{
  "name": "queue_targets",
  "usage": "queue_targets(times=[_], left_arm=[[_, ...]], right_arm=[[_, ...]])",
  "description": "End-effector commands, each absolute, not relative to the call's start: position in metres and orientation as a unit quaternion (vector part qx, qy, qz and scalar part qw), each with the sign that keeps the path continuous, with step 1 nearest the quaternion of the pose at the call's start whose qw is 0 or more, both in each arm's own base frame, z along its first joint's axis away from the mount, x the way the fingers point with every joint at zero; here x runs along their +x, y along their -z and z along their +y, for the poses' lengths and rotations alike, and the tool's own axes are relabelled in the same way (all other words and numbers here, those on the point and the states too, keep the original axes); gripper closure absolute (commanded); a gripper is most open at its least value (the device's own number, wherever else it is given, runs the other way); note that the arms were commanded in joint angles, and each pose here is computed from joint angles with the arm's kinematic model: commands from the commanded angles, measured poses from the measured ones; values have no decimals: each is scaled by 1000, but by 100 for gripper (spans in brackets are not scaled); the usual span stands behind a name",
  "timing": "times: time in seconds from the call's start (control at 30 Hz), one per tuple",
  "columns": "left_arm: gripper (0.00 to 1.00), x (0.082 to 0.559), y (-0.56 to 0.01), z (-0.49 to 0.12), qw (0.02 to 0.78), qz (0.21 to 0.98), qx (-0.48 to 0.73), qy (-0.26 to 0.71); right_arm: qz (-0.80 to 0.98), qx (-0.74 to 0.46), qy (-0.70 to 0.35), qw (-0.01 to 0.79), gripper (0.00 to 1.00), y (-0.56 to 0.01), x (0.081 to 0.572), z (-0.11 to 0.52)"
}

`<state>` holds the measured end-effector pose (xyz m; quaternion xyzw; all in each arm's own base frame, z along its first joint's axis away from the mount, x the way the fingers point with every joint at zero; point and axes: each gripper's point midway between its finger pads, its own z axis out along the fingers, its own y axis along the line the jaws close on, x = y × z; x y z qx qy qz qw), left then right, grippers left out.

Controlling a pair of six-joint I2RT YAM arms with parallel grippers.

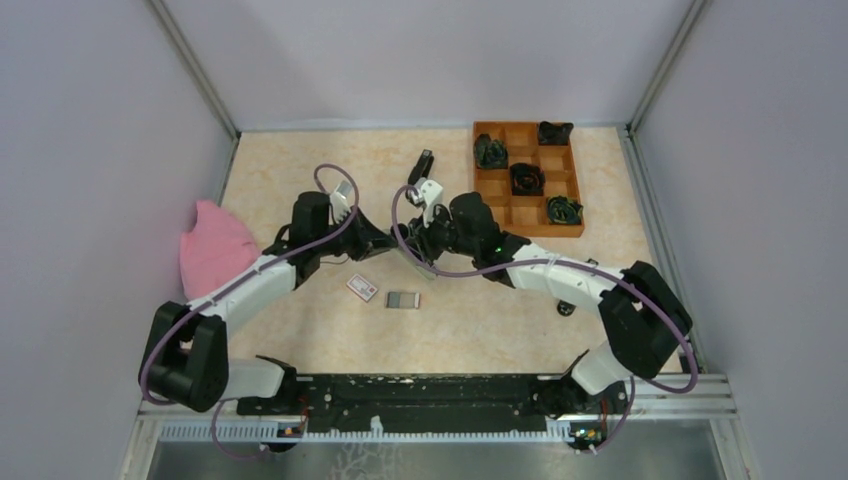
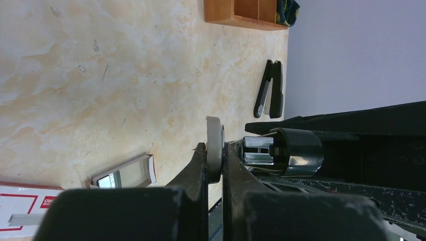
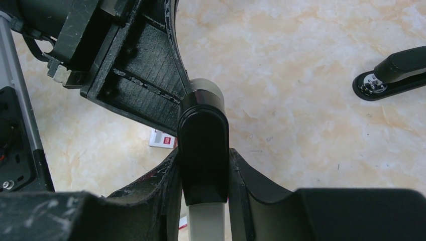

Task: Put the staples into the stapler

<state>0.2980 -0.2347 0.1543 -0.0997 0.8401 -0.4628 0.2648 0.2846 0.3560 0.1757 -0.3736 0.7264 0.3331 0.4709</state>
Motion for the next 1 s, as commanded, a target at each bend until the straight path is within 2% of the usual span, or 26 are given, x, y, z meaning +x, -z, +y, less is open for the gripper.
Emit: queue_targets(times=[0.0, 0.5, 0.7, 0.97], left_arm=[[100, 311, -161, -216, 291, 829, -141, 456], [100, 337, -189, -129, 368, 789, -245, 427], [100, 344, -221, -112, 389, 757, -262, 454], [100, 349, -246, -113, 380, 716, -279, 515]], right_arm=[[650, -360, -370, 558, 100, -246, 278, 361], [631, -302, -407, 588, 100, -254, 274, 321], [627, -294, -424, 584, 100, -239, 264, 316], [617, -278, -454, 579, 100, -210, 252, 314]])
